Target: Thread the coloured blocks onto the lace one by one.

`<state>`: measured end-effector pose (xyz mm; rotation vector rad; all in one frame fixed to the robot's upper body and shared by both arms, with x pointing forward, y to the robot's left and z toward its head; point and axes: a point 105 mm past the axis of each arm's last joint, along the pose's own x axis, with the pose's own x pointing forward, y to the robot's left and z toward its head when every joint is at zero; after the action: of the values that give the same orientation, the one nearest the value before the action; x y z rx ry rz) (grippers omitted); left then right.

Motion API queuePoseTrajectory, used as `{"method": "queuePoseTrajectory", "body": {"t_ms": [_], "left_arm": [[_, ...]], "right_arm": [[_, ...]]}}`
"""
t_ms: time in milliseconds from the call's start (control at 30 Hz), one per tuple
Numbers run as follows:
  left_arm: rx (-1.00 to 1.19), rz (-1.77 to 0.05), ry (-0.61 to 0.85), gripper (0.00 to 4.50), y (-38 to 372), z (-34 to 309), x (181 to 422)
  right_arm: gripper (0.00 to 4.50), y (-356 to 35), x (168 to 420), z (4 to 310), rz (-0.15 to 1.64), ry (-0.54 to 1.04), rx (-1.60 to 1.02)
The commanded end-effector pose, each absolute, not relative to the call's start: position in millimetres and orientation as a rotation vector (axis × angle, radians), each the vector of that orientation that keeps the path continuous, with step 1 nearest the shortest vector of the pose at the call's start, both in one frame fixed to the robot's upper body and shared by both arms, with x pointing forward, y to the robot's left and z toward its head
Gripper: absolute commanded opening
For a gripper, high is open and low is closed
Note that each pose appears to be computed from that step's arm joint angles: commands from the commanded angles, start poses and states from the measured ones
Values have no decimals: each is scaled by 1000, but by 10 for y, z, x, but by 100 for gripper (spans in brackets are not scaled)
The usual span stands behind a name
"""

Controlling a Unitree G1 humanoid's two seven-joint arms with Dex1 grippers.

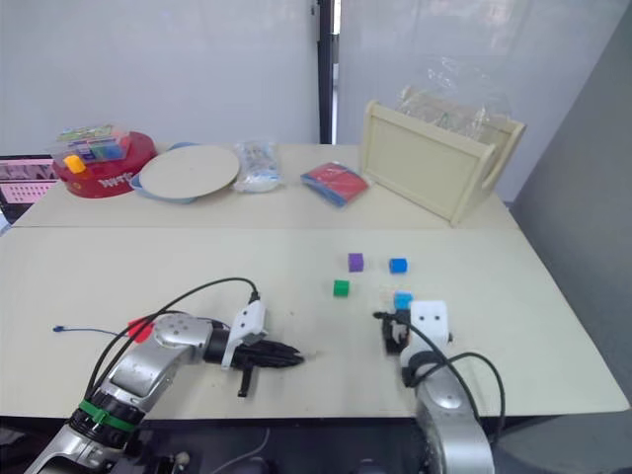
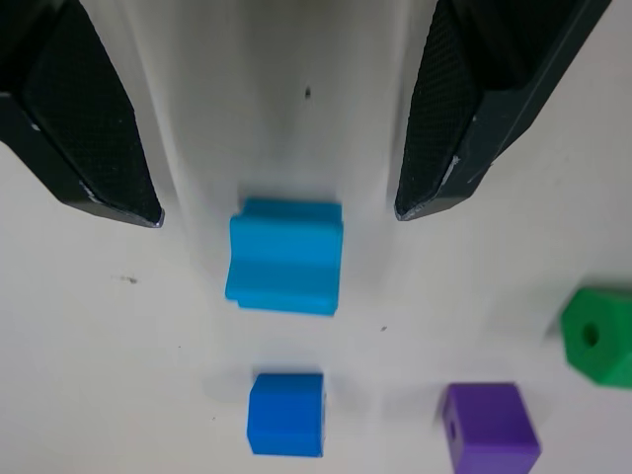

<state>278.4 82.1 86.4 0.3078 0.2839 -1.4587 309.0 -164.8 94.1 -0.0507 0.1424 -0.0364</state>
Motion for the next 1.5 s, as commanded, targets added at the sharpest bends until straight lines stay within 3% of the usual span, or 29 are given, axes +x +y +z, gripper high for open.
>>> {"method": "queuePoseTrajectory", "body": {"t_ms": [33,167,467,667,800,867,1133,1200,1333,1433,1500], "left_arm": [[330,-1462,244,0,824,955,2798],[331,-1456,246,0,831,952,2812],[339,-1447,249,0,865,943,2840],[344,-1449,242,0,856,940,2859],[345,-1454,232,0,836,956,2875],[346,-1457,229,0,828,959,2883],[353,-1473,226,0,800,958,2882],[355,-1475,227,0,800,959,2876],[355,-1476,231,0,813,966,2866],[355,-1471,233,0,828,971,2870],[355,-1465,233,0,833,975,2875]], "right_arm": [[396,-1682,3222,994,-72,96,-49],[396,-1655,3330,933,-88,104,-13],[119,-1615,3268,960,-72,71,35],[119,-1409,3101,1073,24,26,31],[119,-984,2674,1120,291,14,-5],[119,-921,2539,1038,343,65,20],[119,-845,2493,731,368,224,97],[222,-863,2513,748,348,216,93],[357,-910,2517,915,364,155,70],[448,-921,2445,1103,491,116,2],[448,-923,2390,1160,578,125,-33]]}}
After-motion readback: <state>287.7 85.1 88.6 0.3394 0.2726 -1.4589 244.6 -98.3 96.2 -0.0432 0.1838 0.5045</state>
